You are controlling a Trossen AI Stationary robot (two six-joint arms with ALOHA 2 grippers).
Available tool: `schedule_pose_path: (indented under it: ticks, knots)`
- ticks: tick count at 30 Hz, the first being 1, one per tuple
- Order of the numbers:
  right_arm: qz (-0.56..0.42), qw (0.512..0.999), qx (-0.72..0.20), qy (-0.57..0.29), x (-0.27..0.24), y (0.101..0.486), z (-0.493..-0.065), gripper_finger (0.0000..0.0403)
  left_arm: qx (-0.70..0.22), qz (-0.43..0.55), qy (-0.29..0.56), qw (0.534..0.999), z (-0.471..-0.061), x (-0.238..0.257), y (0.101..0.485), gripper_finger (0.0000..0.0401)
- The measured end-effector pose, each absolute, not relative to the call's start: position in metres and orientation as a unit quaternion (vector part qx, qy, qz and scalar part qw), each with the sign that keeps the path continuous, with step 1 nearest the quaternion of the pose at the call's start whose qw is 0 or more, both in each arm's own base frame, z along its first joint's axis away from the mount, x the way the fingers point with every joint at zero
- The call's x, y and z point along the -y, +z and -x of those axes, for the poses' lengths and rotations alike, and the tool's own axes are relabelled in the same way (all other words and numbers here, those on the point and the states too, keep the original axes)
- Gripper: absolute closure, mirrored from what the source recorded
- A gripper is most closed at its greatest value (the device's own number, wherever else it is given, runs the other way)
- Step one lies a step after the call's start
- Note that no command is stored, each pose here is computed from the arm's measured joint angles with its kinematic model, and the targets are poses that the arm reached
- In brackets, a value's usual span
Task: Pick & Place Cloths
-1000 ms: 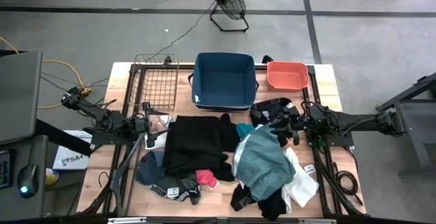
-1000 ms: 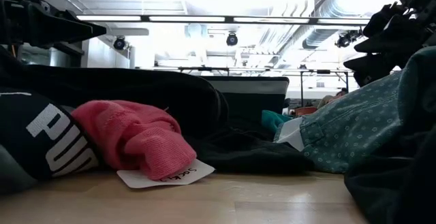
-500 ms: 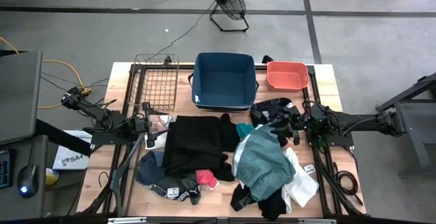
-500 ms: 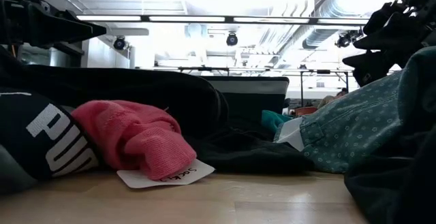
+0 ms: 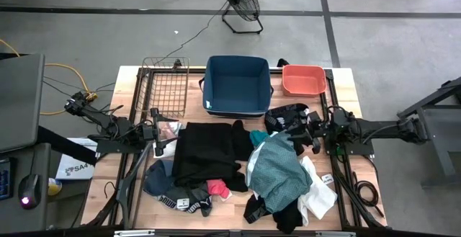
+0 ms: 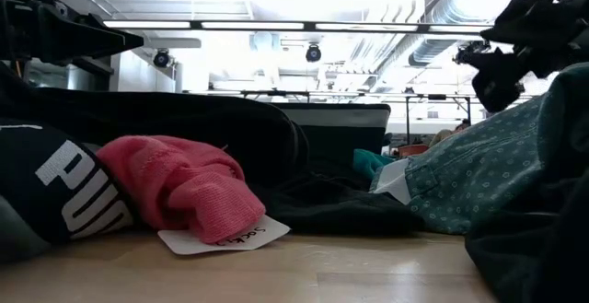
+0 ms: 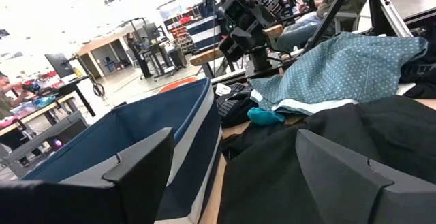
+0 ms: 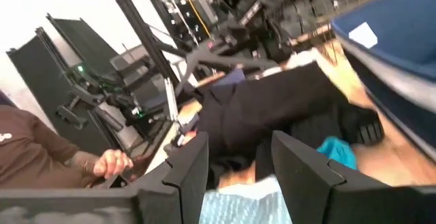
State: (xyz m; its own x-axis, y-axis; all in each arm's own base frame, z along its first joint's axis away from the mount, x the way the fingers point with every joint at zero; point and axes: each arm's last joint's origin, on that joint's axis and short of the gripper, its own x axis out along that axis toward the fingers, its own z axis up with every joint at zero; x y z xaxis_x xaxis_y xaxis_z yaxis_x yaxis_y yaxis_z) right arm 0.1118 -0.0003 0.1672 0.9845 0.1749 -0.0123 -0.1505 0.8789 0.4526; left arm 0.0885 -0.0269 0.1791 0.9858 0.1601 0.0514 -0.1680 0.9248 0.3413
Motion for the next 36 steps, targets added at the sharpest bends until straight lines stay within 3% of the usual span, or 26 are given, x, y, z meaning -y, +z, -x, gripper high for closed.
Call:
schedule_pose_path:
  ticks: [17,23,28,36]
  knots:
    - [-0.183,0.978,-0.075,0.070,-0.014,0.219,-0.128,0.0248,0.011,-0.175,0.083,0.981,-0.089,0.027,0.179,0.0101]
    - [-0.142,0.976,-0.167,0.014,-0.023,0.248,-0.140,0.0248,0.011,-0.175,0.084,0.981,-0.089,0.027,0.179,0.0101]
    - [-0.161,0.950,-0.265,-0.044,-0.032,0.266,-0.151,0.0248,0.011,-0.175,0.084,0.981,-0.089,0.027,0.179,0.0101]
    - [-0.146,0.913,-0.380,-0.014,-0.055,0.276,-0.170,0.0248,0.011,-0.175,0.084,0.981,-0.089,0.027,0.179,0.0101]
